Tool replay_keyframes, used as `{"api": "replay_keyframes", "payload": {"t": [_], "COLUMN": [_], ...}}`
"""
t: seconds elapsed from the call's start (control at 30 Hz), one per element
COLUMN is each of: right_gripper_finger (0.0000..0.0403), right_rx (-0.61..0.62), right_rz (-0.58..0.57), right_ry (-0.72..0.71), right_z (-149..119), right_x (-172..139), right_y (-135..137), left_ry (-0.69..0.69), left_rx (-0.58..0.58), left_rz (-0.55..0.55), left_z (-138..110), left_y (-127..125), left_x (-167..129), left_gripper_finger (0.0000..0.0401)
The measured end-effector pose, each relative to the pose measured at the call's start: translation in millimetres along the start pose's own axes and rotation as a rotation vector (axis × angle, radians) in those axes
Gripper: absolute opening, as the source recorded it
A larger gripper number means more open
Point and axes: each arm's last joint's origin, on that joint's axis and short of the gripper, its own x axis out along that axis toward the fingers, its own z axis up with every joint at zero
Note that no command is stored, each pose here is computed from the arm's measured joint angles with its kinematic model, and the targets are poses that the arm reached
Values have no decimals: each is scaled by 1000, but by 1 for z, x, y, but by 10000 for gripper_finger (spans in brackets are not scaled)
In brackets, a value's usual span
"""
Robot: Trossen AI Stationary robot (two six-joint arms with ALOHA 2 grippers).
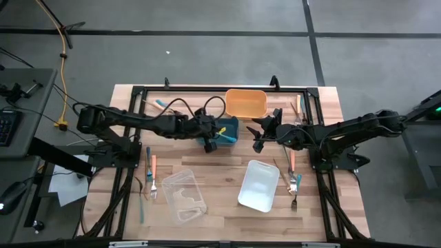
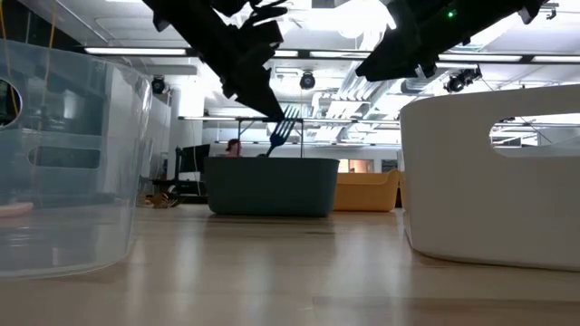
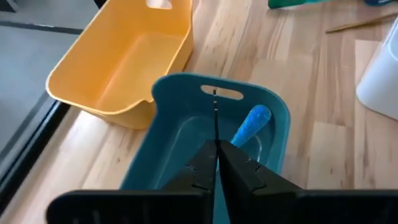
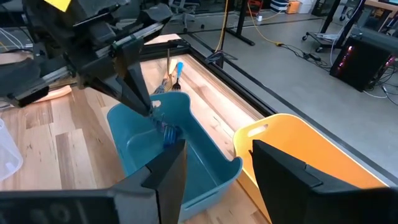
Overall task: Sort silverware by color (type)
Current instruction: Put the blue fork into the blue bin
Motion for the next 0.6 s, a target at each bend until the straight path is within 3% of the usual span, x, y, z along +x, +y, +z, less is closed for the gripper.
{"api": "replay_keyframes", "payload": {"t": [0.27,0.4,0.6], "right_gripper_finger": [177,177,177], "right_rx": [0,-7,-18], "right_rz": [0,-1,-3], "right_ry": [0,9,20], "right_z": [0,-1,-2], "right_x": [0,0,0], "right_y": [0,0,0], "left_ry": [-58,-109,-295], "left_rx": [27,21,-52], "left_rz": [7,15,-54], "left_z": [8,15,2], "left_y": [5,12,18], "left_x": [-14,-35,-71], "left_gripper_finger": [104,145,169]}}
